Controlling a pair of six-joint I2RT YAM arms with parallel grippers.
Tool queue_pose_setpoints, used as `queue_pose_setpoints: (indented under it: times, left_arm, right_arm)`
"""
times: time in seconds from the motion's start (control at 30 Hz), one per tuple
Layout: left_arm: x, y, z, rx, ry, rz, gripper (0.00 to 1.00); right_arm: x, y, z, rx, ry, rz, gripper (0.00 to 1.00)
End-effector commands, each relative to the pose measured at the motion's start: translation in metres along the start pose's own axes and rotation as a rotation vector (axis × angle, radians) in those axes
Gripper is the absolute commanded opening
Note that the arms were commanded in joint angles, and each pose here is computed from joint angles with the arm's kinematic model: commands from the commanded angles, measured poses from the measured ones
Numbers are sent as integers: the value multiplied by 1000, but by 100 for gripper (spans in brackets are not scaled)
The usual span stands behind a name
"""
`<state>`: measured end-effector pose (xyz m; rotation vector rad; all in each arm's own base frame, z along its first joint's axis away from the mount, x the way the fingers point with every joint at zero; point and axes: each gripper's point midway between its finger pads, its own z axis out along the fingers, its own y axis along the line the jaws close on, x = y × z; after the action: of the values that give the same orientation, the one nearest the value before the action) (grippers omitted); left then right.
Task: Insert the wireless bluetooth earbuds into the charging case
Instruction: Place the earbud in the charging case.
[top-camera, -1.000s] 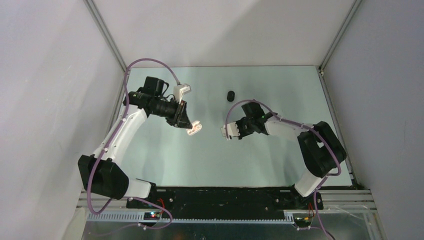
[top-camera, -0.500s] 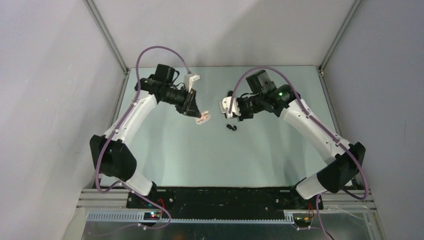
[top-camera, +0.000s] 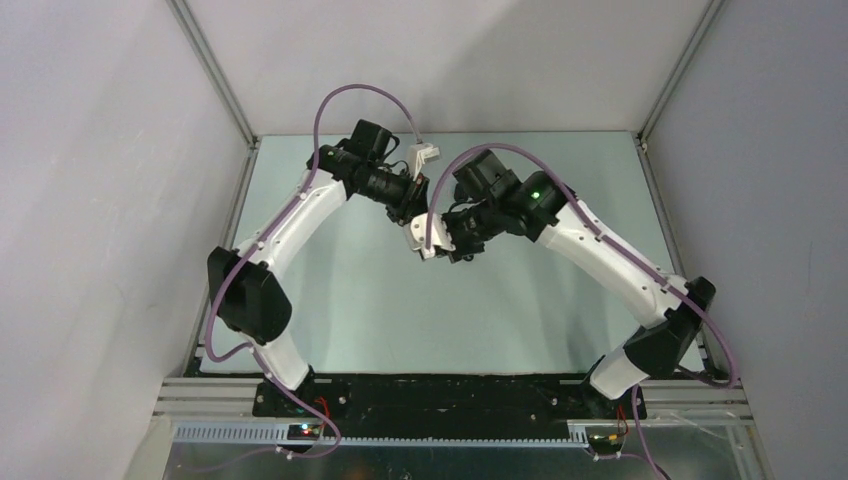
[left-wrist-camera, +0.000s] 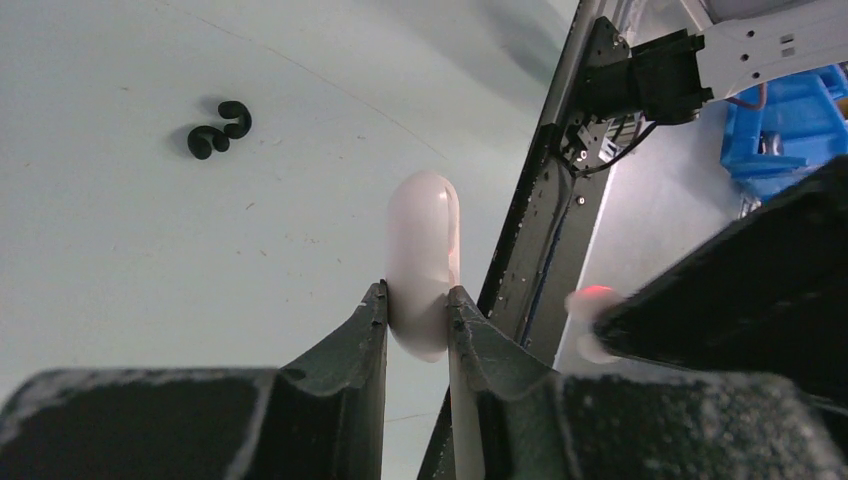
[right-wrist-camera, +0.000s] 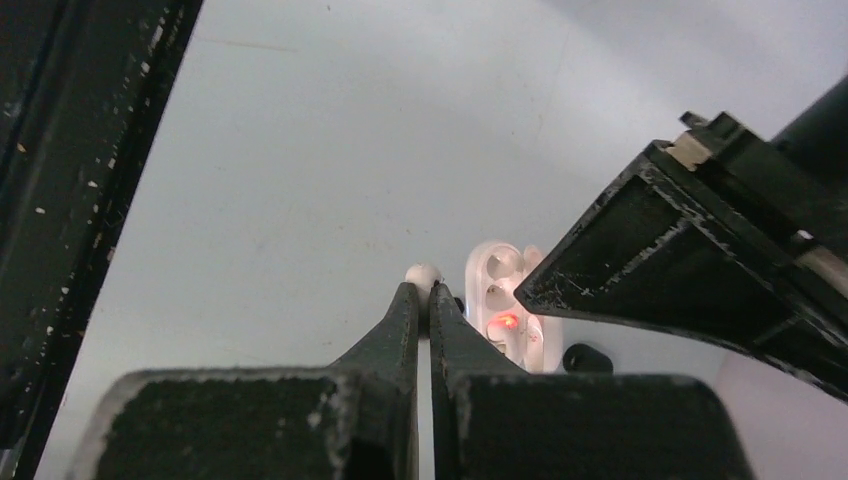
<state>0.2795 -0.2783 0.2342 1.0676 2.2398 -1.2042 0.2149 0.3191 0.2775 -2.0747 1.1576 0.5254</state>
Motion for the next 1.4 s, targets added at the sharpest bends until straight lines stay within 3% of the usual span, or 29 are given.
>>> queue_pose_setpoints:
  times: [0.0, 0.57, 1.37]
  left_arm:
    - [-14, -19, -6, 42, -42, 21, 0]
    - [-12, -22, -8, 23, -41, 24, 0]
    - [-15, -29, -9, 53, -50, 16, 0]
  right_arm:
    - [10, -15, 7, 53, 106, -33, 0]
    - [22, -36, 20, 144, 223, -134, 0]
    - [30, -36, 35, 119, 221, -106, 0]
